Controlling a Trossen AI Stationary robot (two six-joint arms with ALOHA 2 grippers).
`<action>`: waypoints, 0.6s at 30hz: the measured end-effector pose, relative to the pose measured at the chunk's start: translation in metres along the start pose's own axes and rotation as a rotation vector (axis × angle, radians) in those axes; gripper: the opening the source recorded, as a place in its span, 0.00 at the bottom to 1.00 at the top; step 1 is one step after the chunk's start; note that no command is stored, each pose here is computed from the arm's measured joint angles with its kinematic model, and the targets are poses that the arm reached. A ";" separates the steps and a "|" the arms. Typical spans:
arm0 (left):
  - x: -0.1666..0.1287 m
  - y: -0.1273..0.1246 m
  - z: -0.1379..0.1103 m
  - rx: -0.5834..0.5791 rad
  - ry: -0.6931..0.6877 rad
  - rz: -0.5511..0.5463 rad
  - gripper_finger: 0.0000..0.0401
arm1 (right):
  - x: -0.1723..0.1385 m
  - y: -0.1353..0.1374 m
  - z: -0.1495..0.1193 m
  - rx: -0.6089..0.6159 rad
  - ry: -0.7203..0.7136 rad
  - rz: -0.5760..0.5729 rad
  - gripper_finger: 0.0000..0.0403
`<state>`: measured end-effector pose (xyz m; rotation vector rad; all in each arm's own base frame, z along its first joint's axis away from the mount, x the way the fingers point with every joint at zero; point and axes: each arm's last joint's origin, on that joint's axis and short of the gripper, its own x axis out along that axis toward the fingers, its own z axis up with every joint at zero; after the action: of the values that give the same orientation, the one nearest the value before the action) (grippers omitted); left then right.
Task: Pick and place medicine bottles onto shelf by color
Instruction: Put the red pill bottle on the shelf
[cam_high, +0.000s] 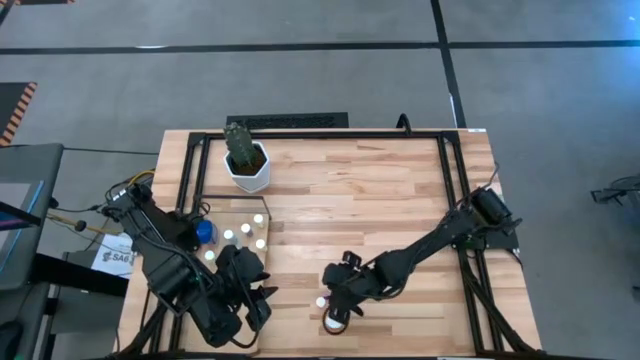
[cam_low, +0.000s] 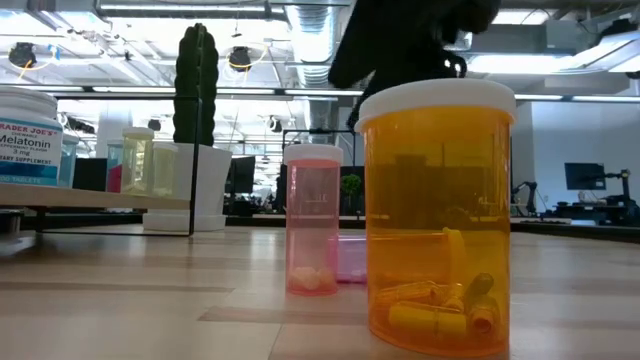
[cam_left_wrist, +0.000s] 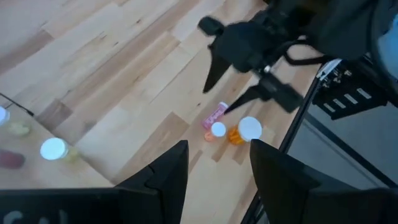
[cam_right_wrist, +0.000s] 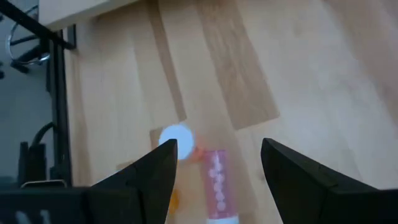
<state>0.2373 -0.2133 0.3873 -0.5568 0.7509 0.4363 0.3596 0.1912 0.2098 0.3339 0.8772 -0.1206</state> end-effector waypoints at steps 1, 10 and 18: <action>0.000 0.000 0.000 0.000 0.001 -0.003 0.39 | 0.005 -0.001 0.001 0.013 0.005 0.011 0.63; 0.000 -0.002 0.000 -0.066 -0.003 -0.021 0.39 | 0.004 0.006 -0.001 -0.028 -0.004 0.059 0.63; 0.000 -0.006 0.001 -0.102 -0.018 -0.051 0.39 | 0.023 0.020 -0.013 -0.052 -0.025 0.104 0.63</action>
<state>0.2413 -0.2169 0.3899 -0.6654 0.6987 0.4340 0.3693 0.2148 0.1886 0.3278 0.8350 -0.0056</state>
